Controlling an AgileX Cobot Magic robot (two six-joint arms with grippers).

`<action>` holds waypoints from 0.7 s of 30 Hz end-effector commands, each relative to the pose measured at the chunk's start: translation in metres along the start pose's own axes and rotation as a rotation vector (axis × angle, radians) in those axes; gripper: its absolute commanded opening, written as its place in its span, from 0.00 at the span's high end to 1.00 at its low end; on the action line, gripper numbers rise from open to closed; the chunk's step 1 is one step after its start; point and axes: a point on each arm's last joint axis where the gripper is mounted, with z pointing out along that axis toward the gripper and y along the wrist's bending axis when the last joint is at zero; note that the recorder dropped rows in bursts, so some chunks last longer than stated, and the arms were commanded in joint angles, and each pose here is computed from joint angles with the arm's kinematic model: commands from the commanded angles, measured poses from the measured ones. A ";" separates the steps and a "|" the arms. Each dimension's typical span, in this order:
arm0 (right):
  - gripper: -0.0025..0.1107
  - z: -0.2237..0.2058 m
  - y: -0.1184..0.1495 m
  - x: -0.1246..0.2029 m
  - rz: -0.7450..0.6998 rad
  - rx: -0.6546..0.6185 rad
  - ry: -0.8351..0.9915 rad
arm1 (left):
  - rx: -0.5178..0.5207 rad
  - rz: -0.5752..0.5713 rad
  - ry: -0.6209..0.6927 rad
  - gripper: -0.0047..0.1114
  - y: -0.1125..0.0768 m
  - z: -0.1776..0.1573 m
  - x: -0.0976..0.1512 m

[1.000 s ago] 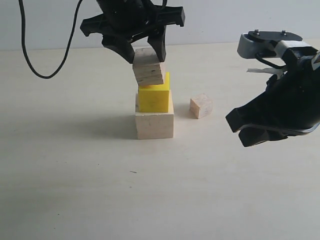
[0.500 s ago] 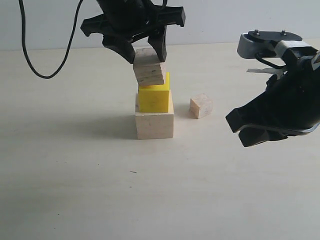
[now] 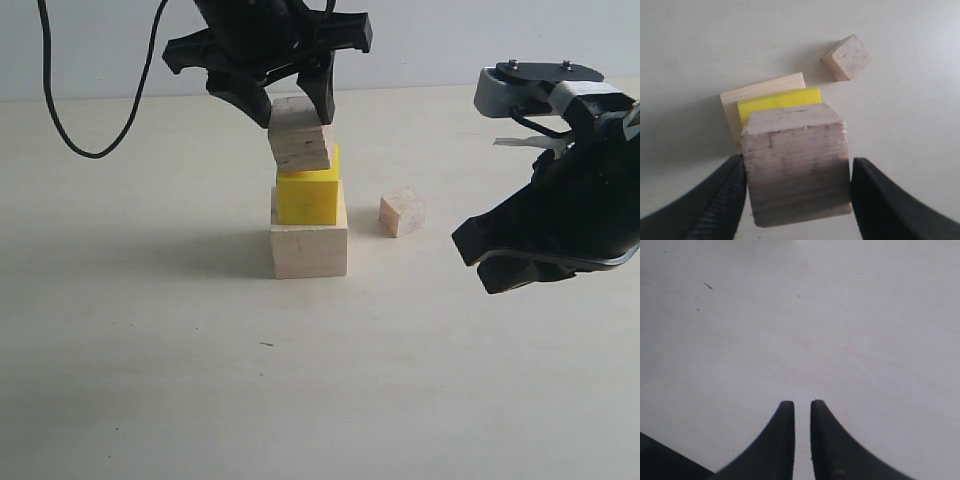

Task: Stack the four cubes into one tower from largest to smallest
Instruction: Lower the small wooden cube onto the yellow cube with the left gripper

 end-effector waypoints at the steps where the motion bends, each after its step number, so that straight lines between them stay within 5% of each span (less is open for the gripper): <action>1: 0.87 -0.003 0.000 -0.001 -0.005 -0.002 -0.018 | 0.012 0.006 -0.008 0.59 -0.002 -0.003 0.001; 12: 0.87 -0.003 0.000 -0.001 -0.007 -0.002 -0.020 | 0.005 0.008 -0.011 0.59 -0.002 -0.003 0.000; 21: 0.87 -0.003 0.000 -0.001 -0.007 -0.002 -0.020 | 0.003 0.013 -0.012 0.47 -0.002 -0.003 0.000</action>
